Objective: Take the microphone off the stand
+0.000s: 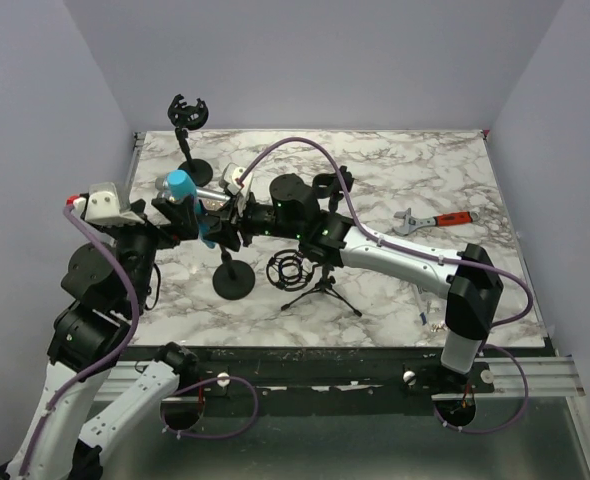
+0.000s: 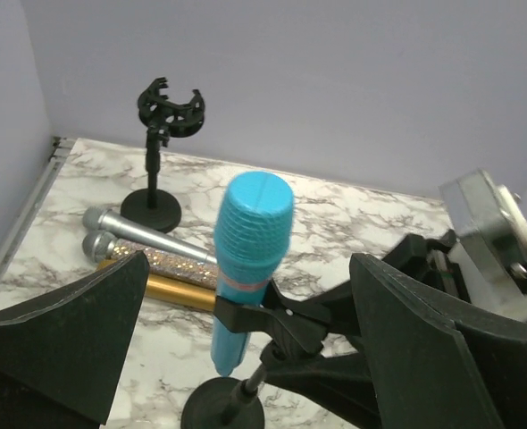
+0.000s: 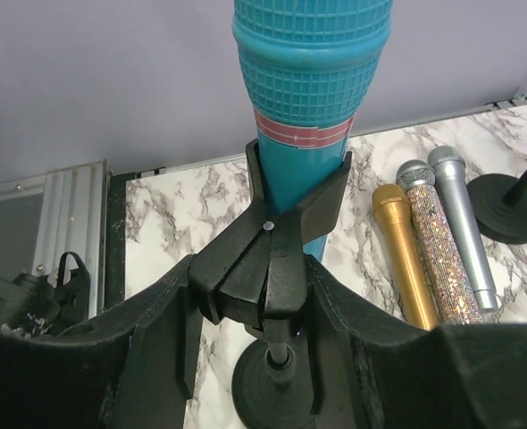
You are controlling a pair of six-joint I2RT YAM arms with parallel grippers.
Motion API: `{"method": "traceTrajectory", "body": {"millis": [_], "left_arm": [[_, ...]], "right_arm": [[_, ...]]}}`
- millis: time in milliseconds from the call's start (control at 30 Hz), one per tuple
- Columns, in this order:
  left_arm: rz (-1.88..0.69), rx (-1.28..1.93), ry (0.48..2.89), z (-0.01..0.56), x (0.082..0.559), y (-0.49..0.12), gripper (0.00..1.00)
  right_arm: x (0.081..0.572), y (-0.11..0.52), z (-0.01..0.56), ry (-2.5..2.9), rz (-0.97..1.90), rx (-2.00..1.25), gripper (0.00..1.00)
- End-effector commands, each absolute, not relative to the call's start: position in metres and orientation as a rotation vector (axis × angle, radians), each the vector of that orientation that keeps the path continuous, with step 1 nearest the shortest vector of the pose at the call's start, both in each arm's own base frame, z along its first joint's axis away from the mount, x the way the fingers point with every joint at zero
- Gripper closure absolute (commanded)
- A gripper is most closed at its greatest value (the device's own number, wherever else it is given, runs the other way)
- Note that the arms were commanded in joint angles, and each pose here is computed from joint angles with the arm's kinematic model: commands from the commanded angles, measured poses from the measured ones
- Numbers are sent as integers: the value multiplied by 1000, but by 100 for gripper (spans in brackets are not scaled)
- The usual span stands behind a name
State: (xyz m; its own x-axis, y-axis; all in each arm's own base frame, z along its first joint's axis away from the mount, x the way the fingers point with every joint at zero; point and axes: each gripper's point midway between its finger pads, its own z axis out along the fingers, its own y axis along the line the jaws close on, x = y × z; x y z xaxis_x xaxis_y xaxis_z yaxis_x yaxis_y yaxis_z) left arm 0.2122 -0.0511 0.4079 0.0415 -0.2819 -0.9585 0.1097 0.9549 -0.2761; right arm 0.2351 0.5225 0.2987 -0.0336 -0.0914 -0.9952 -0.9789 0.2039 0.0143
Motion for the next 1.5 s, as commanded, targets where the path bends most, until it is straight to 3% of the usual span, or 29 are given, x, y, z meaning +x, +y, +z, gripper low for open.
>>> {"method": "traceTrajectory", "body": {"millis": [0,600,700,867,933,1033,1067,1133,1467], "left_arm": [[-358,-177,1578,400,227,-56,2],[-297,-98,1638,370,273,-61,1],[-282,-77,1644,368,279,-61,5],[-309,9,1648,363,284,-69,29],[-301,23,1652,359,284,-69,48],[-276,27,1668,351,284,-64,67],[-285,41,1671,350,283,-66,73],[-296,49,1673,347,282,-67,83],[-275,44,1622,351,277,-60,98]], "right_arm": [[217,513,274,1445,1094,-1199,64],[216,510,276,1462,1147,-1195,64],[216,510,276,1463,1149,-1196,64],[221,511,275,1482,1133,-1175,62],[225,510,276,1496,1118,-1152,61],[233,505,282,1526,1081,-1077,60],[236,503,282,1537,1062,-1053,63],[239,500,284,1552,1035,-1023,98],[237,494,259,1608,979,-1089,99]]}}
